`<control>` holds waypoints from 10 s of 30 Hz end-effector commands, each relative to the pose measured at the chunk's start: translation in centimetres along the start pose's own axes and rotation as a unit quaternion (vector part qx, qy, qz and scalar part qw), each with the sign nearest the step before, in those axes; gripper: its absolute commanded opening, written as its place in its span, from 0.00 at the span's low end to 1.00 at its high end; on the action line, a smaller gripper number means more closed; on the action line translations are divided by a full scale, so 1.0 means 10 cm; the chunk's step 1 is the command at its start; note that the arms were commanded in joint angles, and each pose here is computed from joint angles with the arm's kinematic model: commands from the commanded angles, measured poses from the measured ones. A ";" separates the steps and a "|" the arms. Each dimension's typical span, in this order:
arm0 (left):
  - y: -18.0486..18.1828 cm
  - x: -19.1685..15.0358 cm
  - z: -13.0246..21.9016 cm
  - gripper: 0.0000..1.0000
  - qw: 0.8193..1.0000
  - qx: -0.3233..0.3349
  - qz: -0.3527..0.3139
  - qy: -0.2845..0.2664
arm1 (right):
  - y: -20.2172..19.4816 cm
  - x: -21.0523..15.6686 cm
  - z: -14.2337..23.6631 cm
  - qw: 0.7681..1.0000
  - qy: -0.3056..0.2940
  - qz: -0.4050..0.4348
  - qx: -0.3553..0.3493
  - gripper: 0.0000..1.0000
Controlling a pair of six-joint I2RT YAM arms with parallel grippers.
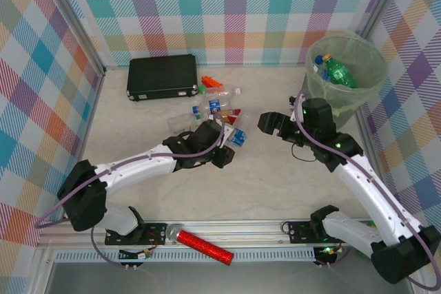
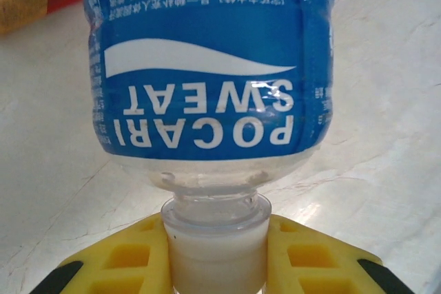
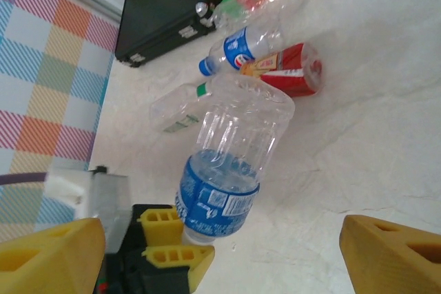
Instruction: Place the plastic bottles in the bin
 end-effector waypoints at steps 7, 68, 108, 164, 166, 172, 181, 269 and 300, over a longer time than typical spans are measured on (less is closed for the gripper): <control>-0.23 0.32 0.47 0.23 0.996 0.005 -0.045 -0.075 | 0.39 0.00 -0.10 0.994 0.083 -0.033 0.066 0.89; -0.49 0.41 0.64 0.35 0.991 0.003 -0.096 -0.092 | 0.36 0.00 -0.18 0.981 0.161 -0.050 0.095 0.62; -0.31 0.08 1.20 0.99 0.978 -0.001 -0.011 -0.208 | 0.12 2.51 1.88 0.835 -0.412 0.123 -0.345 0.58; 0.16 -0.06 1.02 1.00 0.978 0.126 0.064 -0.153 | -0.24 2.15 1.47 0.910 -0.321 0.046 -0.259 0.99; 0.27 -0.06 0.96 1.00 0.977 0.143 0.075 -0.139 | -0.19 2.02 1.44 0.920 -0.310 0.042 -0.235 0.99; 0.78 -0.05 0.78 0.99 0.965 0.194 0.140 -0.106 | -0.05 1.63 1.23 0.947 -0.268 0.050 -0.171 0.99; 1.71 -0.02 0.49 1.00 0.936 0.248 0.236 -0.076 | 0.22 0.93 0.75 0.978 -0.167 0.088 -0.091 0.99; 1.66 -0.72 -0.56 0.86 0.934 0.212 0.222 0.184 | 0.19 -0.09 0.23 0.995 -0.037 0.094 -0.022 0.99; 1.27 -0.29 -0.14 0.52 0.972 0.174 0.152 0.031 | 0.36 -0.11 0.15 0.996 -0.017 0.089 0.020 0.99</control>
Point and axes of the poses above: each hand's point on the last joint's axis, 136 mm out from that joint toward the fingers, its own z axis back along the fingers, its own y axis along the line the jaws close on, x = y × z, the point moved 2 cm from there along z, back along the fingers, and after that the axes turned 14 degrees about -z, right-handed, at the moved point
